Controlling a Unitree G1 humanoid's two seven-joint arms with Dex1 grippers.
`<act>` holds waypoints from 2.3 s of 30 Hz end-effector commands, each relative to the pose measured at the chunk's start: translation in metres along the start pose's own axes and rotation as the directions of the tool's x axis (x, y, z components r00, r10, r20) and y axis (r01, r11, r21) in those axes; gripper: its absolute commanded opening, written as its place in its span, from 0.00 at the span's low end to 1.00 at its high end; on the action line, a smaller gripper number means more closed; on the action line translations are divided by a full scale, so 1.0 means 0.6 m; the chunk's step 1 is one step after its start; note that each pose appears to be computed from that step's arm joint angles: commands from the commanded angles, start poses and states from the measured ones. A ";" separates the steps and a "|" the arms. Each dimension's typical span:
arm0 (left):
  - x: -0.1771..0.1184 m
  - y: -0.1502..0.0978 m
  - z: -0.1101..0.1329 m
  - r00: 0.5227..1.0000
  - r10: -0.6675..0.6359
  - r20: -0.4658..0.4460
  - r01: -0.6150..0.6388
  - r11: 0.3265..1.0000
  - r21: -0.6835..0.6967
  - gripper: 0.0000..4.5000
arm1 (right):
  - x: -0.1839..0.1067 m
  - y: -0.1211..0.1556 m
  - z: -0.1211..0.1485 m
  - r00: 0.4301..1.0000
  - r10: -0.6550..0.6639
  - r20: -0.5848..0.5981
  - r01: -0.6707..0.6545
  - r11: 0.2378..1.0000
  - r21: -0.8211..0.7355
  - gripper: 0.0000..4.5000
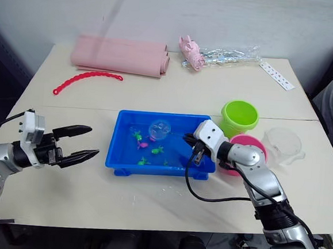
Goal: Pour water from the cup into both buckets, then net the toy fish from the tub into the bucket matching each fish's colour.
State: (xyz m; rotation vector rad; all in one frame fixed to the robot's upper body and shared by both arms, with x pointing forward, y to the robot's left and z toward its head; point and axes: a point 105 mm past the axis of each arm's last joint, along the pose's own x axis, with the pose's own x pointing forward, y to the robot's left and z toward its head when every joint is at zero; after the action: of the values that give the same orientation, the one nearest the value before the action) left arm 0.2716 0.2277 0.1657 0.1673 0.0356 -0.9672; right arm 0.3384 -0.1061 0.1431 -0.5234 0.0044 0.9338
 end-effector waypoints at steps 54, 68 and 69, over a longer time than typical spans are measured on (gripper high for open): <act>-0.001 0.000 -0.006 0.999 -0.025 0.029 0.025 0.999 0.021 0.99 | -0.032 -0.013 0.054 0.996 0.079 0.047 -0.086 0.982 0.170 0.00; 0.033 -0.012 0.005 0.981 -0.184 0.058 0.181 0.982 0.044 0.99 | -0.149 0.004 0.036 0.998 0.041 0.049 -0.046 0.991 0.122 0.00; 0.040 -0.014 0.007 0.977 -0.203 0.063 0.200 0.979 0.047 0.99 | -0.157 0.006 0.038 0.998 0.027 0.061 -0.034 0.993 0.112 0.00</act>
State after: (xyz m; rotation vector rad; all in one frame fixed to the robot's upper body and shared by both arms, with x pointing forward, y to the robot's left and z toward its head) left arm 0.2777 0.2130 0.1609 0.1663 0.0054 -1.1158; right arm 0.2874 -0.1623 0.1633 -0.3553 0.1147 0.9887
